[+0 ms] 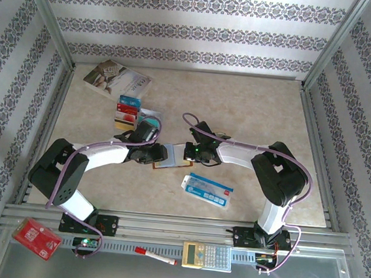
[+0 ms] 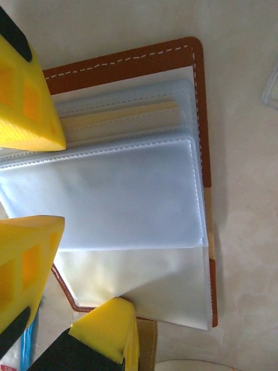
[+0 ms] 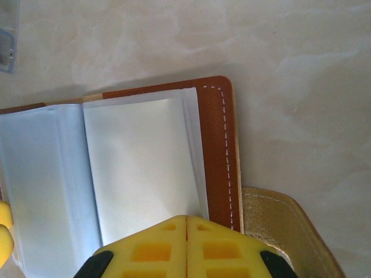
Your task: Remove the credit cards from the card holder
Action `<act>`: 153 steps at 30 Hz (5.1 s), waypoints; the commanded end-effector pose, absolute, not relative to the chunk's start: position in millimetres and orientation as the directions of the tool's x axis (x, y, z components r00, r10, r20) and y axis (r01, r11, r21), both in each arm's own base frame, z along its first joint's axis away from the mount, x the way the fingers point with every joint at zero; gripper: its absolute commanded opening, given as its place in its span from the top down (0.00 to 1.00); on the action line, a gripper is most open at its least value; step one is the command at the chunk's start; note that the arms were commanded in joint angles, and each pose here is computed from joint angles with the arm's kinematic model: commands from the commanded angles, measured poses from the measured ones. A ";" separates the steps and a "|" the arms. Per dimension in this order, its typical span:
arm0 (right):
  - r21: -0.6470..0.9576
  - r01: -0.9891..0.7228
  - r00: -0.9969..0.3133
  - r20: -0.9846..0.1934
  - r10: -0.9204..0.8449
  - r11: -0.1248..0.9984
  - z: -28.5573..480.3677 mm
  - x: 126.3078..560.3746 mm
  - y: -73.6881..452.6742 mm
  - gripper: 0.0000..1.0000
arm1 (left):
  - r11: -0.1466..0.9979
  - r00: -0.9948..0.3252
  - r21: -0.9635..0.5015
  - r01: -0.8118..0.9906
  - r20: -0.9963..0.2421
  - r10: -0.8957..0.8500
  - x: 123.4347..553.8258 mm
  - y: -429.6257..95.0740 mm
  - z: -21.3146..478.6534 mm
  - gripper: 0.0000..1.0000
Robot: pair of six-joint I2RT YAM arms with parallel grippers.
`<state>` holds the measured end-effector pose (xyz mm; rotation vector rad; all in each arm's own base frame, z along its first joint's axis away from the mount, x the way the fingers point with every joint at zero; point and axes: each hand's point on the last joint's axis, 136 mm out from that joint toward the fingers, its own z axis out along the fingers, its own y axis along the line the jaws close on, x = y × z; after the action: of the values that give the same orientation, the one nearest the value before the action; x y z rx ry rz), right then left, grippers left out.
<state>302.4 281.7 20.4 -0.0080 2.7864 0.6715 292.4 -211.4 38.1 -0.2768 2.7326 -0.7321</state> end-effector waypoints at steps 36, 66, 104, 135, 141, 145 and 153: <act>0.433 -0.046 -0.968 -0.242 0.067 0.900 13.9 298.4 275.7 0.92 | 0.740 -0.950 -0.672 -0.007 -0.227 -0.216 306.6 -248.9 60.3 0.66; 0.521 -0.162 -0.950 -0.313 0.011 0.838 60.8 309.3 305.4 0.86 | 0.736 -0.936 -0.676 -0.012 -0.251 -0.246 317.0 -250.1 68.5 0.72; 0.500 -0.136 -0.984 -0.169 -0.057 0.855 8.2 297.4 300.4 0.69 | 0.800 -0.932 -0.600 -0.021 -0.278 -0.233 312.4 -232.8 64.9 0.69; 0.676 -0.183 -0.977 -0.205 -0.056 0.714 31.0 310.1 334.7 0.88 | 0.868 -0.920 -0.473 -0.150 -0.256 -0.298 303.3 -196.4 20.6 0.85; 0.673 -0.180 -0.978 -0.198 -0.060 0.718 25.3 309.4 333.2 0.86 | 0.878 -0.928 -0.448 -0.171 -0.227 -0.296 298.3 -193.1 10.6 0.86; 0.671 -0.173 -0.980 -0.191 -0.058 0.720 22.1 308.8 332.5 0.82 | 0.897 -0.934 -0.402 -0.182 -0.216 -0.286 293.6 -185.7 4.3 0.88; 0.698 -0.173 -0.978 -0.203 -0.039 0.695 27.2 310.8 333.4 0.81 | 0.921 -0.943 -0.335 -0.199 -0.191 -0.273 284.8 -175.0 -7.6 0.91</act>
<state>311.5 327.0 25.9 -0.1688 2.7512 1.0891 310.9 -201.9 29.1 -0.3082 2.6951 -0.6579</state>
